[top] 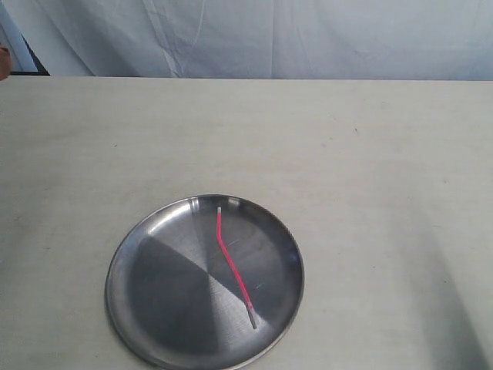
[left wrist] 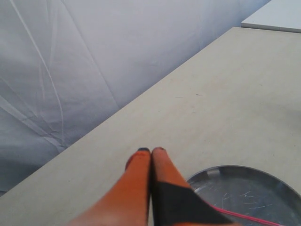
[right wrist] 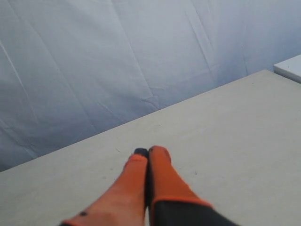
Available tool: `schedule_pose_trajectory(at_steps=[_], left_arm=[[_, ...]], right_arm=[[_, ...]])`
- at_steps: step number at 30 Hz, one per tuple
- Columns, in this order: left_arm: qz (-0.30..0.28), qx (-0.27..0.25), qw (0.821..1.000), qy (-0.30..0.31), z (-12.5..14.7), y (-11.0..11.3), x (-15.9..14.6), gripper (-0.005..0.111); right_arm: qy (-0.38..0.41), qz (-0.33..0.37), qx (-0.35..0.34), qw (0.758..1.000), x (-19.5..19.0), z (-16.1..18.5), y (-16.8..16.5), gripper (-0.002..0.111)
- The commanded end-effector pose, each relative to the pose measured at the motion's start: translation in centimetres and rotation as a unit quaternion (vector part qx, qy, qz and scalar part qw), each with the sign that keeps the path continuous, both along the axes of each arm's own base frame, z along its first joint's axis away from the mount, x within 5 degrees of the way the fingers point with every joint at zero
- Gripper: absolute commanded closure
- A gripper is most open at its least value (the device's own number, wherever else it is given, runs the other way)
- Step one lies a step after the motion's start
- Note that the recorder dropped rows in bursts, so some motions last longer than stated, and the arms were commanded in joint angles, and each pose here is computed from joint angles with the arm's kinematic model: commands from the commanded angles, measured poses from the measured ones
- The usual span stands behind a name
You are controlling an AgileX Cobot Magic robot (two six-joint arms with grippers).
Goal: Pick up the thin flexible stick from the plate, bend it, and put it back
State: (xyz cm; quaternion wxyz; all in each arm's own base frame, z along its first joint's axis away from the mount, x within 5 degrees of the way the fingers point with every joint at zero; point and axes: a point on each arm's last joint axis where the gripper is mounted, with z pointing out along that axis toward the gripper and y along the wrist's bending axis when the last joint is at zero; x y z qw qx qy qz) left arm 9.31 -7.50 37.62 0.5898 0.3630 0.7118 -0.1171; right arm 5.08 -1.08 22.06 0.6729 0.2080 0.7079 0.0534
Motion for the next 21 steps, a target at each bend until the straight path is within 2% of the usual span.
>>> schedule_pose_trajectory(at_steps=[1, 17, 19, 21], left_arm=[[0.004, -0.006, 1.0, 0.002, 0.13, 0.04, 0.05, 0.107], [0.006, -0.006, 1.0, -0.01, 0.33, 0.29, -0.13, 0.107], [0.009, -0.034, 0.999, -0.019, 0.23, 0.44, -0.25, 0.107], [0.024, -0.097, 0.994, -0.036, -0.35, 0.85, -0.37, 0.107]], right_arm=[[-0.003, -0.003, -0.002, 1.0, -0.03, -0.07, -0.02, 0.108], [-0.001, -0.003, -0.001, 1.0, -0.03, -0.09, -0.02, 0.108], [-0.001, -0.003, -0.001, 1.0, -0.03, -0.09, -0.02, 0.108], [-0.001, -0.003, -0.001, 1.0, -0.03, -0.09, -0.02, 0.108]])
